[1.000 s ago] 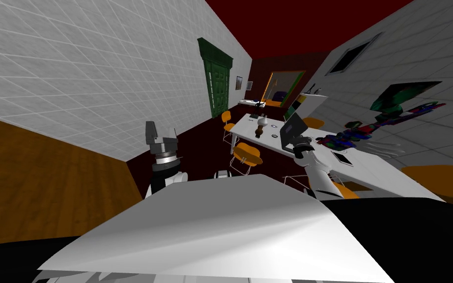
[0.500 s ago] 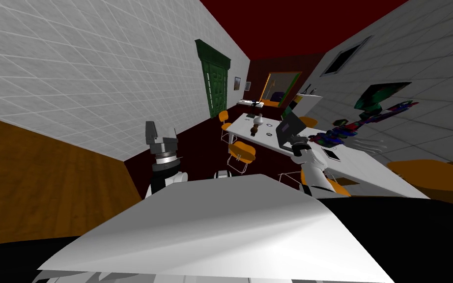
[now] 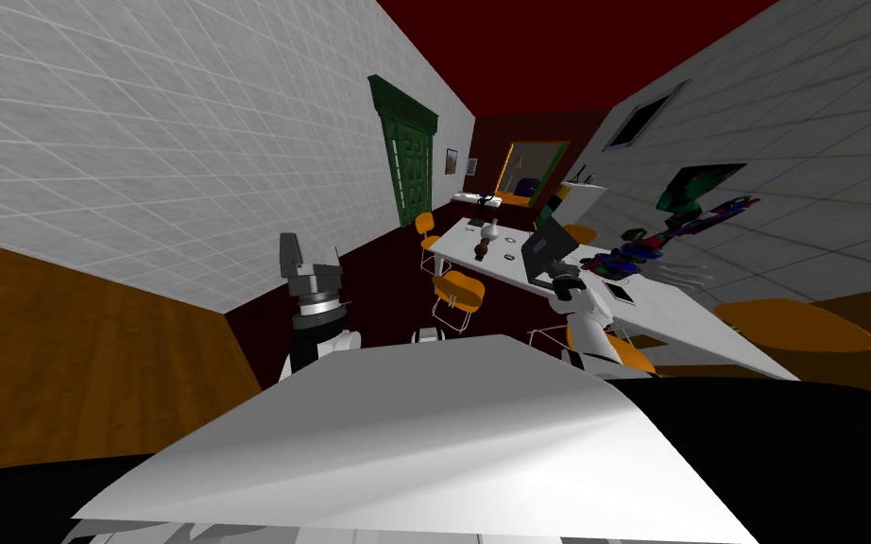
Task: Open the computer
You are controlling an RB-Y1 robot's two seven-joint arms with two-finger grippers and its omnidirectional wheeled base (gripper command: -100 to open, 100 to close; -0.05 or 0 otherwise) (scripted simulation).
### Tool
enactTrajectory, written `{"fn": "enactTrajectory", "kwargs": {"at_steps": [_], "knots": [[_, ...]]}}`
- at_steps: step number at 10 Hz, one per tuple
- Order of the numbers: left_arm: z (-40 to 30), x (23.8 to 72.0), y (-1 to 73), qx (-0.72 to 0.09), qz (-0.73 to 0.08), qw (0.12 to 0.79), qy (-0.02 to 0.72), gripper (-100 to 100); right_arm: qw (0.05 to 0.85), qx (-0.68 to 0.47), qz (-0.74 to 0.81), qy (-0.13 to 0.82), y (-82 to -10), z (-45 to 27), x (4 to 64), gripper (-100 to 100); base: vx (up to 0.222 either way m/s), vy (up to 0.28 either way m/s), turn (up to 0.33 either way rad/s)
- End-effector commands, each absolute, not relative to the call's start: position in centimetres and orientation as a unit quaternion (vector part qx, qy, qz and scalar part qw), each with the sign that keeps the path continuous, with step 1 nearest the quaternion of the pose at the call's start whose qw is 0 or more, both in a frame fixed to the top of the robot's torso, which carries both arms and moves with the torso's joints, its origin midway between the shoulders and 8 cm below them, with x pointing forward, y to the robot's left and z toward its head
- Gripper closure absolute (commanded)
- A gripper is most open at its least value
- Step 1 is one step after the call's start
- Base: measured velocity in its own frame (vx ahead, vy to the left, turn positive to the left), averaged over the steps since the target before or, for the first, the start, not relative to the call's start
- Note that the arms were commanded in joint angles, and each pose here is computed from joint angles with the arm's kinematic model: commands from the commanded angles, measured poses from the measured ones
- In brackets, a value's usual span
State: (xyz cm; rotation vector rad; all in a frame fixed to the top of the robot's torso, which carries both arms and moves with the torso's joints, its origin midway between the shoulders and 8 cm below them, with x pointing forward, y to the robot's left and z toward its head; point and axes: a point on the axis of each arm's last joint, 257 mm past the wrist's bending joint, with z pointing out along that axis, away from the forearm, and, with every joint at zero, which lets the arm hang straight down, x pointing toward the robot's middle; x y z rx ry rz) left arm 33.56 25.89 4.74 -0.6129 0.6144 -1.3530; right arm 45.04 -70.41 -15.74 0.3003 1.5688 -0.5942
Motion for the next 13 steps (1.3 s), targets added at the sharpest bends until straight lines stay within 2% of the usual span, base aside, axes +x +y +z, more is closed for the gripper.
{"fn": "enactTrajectory", "kwargs": {"at_steps": [1, 3, 13], "knots": [[4.7, 33.6, 25.9, -0.274, -0.606, 0.694, 0.275, 0, 0.673, 0.185, -0.207, 0.685, -69.2, -17.9, 45.5, 100, -0.017, -0.110, -0.064], [4.7, 33.6, 25.9, -0.274, -0.606, 0.694, 0.275, 0, 0.684, 0.182, -0.199, 0.678, -68.7, -16.9, 46.0, 100, -0.010, -0.054, -0.024], [4.7, 33.6, 25.9, -0.275, -0.606, 0.694, 0.275, 0, 0.703, 0.293, -0.049, 0.646, -63.6, -23.6, 46.1, 100, 0.015, -0.059, -0.068]]}}
